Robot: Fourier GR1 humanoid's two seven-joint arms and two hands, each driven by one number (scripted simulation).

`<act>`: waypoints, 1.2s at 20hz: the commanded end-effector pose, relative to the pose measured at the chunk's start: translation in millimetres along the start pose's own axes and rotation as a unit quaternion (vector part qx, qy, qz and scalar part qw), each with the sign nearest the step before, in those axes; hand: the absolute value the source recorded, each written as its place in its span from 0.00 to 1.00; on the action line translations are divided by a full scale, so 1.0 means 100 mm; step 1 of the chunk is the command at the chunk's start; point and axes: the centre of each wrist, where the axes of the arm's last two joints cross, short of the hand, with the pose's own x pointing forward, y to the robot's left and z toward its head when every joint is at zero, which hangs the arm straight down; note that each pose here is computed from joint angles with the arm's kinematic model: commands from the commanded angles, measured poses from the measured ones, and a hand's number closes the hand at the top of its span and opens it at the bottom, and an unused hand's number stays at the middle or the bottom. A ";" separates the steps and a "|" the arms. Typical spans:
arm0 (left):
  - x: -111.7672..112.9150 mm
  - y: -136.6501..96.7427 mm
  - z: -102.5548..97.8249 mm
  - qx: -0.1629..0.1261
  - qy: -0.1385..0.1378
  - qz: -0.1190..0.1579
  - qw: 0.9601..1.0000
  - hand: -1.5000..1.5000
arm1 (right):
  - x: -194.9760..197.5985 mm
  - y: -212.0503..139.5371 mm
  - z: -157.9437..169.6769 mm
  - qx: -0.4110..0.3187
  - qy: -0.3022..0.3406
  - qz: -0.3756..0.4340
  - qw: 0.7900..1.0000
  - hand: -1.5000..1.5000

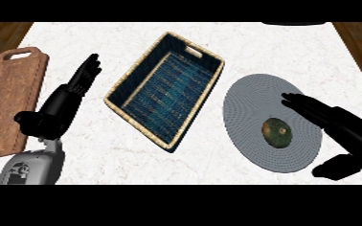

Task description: Pick the squash from the placemat and place it in the basket

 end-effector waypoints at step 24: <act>-0.02 0.00 0.12 -0.001 0.000 -0.005 1.000 0.50 | -0.13 0.52 -0.60 0.051 0.052 0.043 0.996 0.00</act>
